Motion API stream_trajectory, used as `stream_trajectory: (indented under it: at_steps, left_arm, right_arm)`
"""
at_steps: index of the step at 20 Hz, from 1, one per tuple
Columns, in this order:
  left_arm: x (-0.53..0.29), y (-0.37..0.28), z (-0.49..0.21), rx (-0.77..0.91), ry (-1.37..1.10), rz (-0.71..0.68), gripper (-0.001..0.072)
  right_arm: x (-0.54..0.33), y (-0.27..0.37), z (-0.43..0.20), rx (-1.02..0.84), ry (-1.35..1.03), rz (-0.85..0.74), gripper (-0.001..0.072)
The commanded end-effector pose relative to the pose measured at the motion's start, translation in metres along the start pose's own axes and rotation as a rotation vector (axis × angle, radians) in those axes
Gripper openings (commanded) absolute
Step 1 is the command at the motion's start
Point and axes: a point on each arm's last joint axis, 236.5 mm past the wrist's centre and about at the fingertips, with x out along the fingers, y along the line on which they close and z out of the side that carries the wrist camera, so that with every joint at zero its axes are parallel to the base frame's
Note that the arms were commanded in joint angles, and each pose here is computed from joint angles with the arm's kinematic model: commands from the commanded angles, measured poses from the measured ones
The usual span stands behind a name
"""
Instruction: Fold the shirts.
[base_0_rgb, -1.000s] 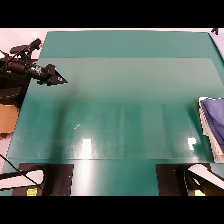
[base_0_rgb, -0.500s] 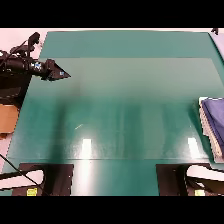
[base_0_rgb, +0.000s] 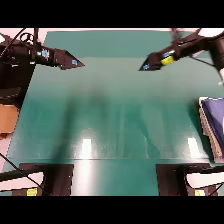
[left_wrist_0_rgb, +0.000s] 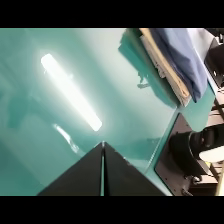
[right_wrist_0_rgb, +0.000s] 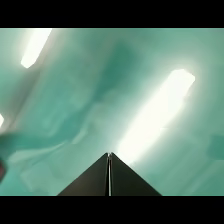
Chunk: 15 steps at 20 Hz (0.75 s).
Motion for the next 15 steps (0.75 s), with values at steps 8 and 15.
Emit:
stream_trajectory:
  at_steps: [8, 15]
  left_arm:
    - [0.0041, -0.0136, 0.0055, 0.043, -0.009, -0.019, 0.0025]
    - [0.0042, -0.0135, 0.0054, 0.042, -0.008, -0.019, 0.0025]
  right_arm:
    - [0.0317, 0.0406, -0.0046, -0.052, 0.034, 0.106, 0.0021]
    - [0.0318, 0.0403, -0.0035, -0.052, 0.029, 0.105, 0.0020]
